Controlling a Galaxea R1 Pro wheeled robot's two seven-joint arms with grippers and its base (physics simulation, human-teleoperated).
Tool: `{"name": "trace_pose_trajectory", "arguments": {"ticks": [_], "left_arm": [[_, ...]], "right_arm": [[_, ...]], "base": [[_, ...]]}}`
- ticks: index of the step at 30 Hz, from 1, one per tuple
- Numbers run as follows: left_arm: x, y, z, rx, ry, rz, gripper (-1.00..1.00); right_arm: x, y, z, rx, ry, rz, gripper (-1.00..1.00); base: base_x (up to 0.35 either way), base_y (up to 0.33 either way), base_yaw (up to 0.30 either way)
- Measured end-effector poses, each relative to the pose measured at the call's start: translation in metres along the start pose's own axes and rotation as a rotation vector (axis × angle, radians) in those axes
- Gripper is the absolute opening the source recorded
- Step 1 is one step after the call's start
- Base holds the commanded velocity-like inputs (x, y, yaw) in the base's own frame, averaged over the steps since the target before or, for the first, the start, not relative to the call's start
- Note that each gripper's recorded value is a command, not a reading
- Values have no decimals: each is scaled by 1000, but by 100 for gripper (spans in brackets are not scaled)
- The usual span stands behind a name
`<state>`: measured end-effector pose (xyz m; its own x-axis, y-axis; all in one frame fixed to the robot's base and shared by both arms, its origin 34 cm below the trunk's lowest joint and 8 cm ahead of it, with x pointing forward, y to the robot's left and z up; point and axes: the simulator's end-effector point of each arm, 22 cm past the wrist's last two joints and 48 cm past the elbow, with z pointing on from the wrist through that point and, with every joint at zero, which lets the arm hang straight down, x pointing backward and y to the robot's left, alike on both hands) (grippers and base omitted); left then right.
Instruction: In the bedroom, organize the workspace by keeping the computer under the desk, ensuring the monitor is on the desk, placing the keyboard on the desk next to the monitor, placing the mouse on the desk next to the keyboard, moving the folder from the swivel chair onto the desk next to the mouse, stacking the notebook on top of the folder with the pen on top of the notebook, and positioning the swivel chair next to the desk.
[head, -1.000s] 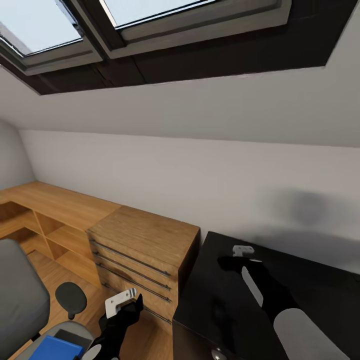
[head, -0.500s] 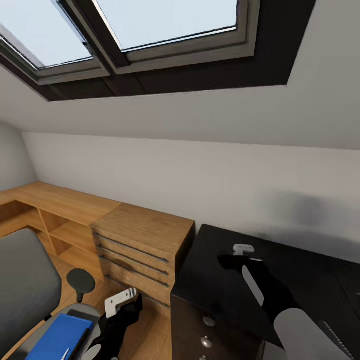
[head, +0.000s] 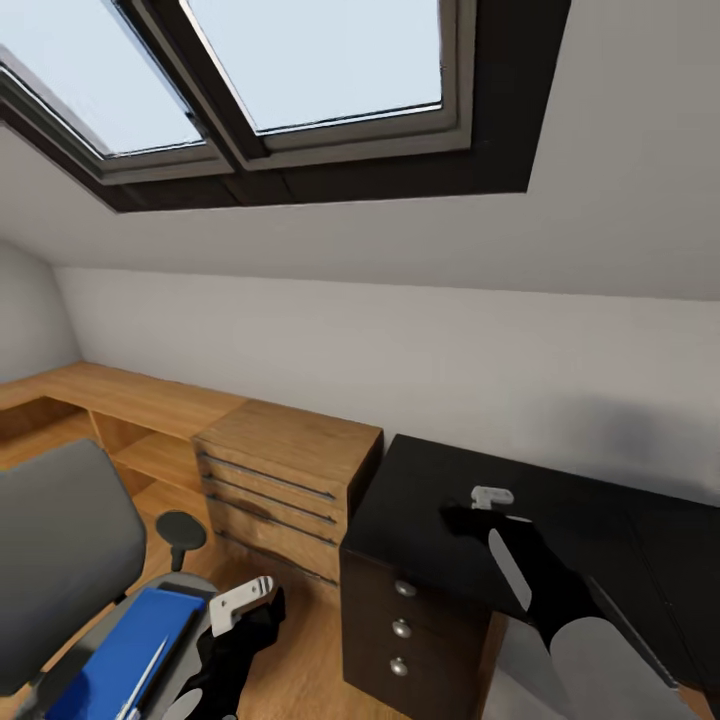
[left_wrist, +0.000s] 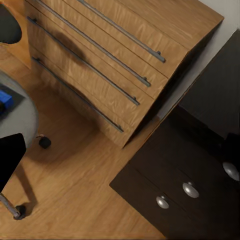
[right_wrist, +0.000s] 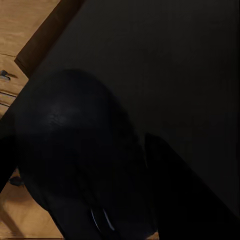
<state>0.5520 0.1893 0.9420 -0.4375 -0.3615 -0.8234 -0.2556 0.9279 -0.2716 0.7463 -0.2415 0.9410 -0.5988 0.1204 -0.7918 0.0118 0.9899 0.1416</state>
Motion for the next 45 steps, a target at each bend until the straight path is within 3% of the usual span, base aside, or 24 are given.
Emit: {"name": "trace_pose_trajectory", "arguments": {"ticks": [7,20,24,32,39,45], "left_arm": [[-5,-1,-5,0,0,0,100],[-10,-5,-14,4,1,1,100],[3,-2,-11,-4,29,10,100],[20,1,-7,-13,64,24,100],[19,0,-8,-9,60,26,100],[18,-2,-9,-4,57,27,100]], "right_arm": [[-6,2,-10,-4,-16,2,-100],[-17,8,-24,-13,-35,1,-100],[-14,14,-37,-29,-21,-7,-100],[-18,35,-88,-88,-61,-9,-100],[-21,39,-99,-99,-67,-9,-100],[-27,26,-103,-82,-81,19,-100]], "base": [[-292,0,-23],[-28,0,-125],[0,0,-5],[0,0,-24],[0,0,-200],[0,0,-256]]}}
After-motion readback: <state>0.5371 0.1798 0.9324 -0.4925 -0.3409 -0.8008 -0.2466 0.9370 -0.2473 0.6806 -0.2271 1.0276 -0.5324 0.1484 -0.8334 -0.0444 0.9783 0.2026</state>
